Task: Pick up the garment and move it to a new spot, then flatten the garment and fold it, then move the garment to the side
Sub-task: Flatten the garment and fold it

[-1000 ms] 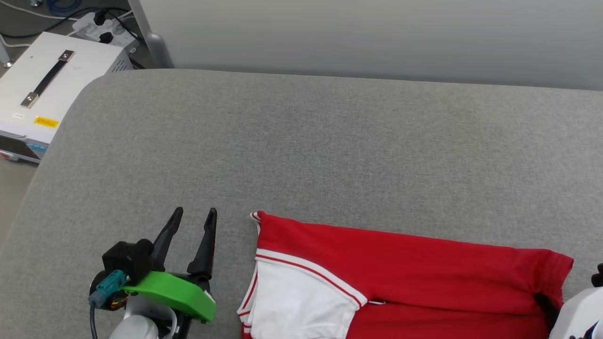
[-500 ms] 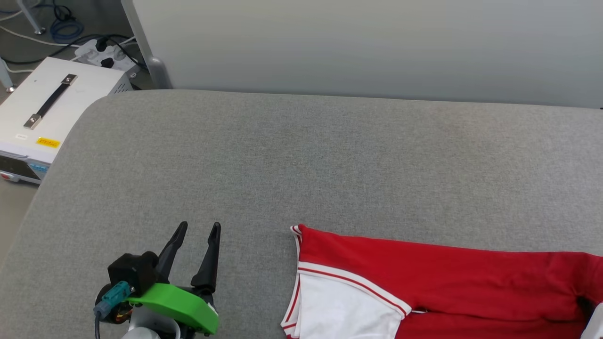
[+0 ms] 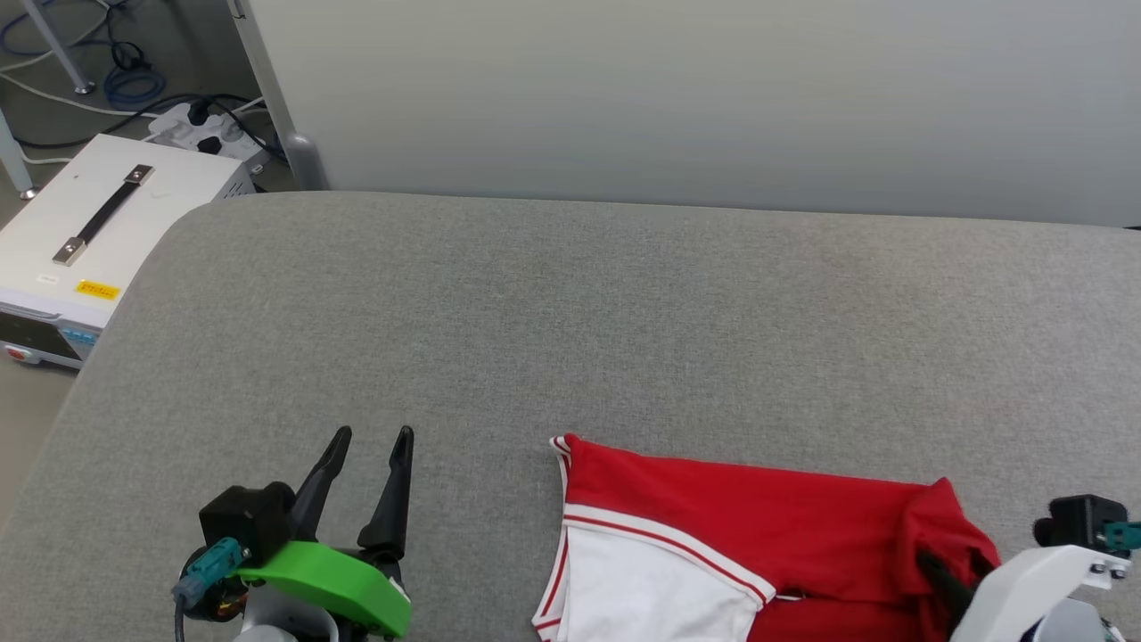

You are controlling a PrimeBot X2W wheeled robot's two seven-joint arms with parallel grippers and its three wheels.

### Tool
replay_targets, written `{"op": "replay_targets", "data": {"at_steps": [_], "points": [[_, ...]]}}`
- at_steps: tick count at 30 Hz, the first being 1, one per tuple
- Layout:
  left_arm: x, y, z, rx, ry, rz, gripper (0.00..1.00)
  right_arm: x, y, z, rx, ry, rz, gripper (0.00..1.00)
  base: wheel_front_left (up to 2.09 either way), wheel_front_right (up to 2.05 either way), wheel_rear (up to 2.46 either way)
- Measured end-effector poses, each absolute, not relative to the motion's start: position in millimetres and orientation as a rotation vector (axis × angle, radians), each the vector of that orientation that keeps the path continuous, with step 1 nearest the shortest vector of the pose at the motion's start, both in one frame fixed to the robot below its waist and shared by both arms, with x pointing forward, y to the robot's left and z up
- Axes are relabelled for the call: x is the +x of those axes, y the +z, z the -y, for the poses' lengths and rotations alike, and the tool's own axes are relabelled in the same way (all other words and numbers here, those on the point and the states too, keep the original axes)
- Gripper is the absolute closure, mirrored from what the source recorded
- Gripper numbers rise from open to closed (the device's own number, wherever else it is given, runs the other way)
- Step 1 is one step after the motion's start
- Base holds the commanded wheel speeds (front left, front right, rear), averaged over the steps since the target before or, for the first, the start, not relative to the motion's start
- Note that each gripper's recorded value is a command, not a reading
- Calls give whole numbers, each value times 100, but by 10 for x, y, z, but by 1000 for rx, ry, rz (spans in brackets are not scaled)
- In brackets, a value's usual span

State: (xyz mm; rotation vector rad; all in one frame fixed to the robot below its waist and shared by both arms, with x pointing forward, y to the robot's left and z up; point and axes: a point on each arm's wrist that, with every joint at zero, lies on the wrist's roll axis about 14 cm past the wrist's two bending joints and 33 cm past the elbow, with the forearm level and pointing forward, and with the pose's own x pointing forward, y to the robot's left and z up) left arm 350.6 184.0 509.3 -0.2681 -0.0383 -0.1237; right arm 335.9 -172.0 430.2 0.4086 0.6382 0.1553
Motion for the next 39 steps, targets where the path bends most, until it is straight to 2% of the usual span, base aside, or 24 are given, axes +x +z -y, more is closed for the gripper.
{"op": "replay_targets", "data": {"at_steps": [19, 29, 30, 31, 39], "points": [[3428, 5086, -2002, -271, -72, 43, 0, 3307, 4690, 107, 466, 636, -627, 100, 0, 0, 0], [3367, 5040, -2151, -269, -25, 33, 0, 3354, 4458, -285, 410, 726, -702, 100, 0, 0, 0], [3362, 5038, -2167, -268, -20, 33, 0, 3361, 4429, -314, 404, 731, -709, 67, 0, 0, 0], [3356, 5034, -2176, -268, -16, 32, 0, 3362, 4397, -332, 399, 732, -716, 0, 0, 0, 0], [3304, 5032, -2230, -268, 1, 34, 0, 3199, 4426, -671, 405, 844, -731, 0, 0, 0, 0]]}}
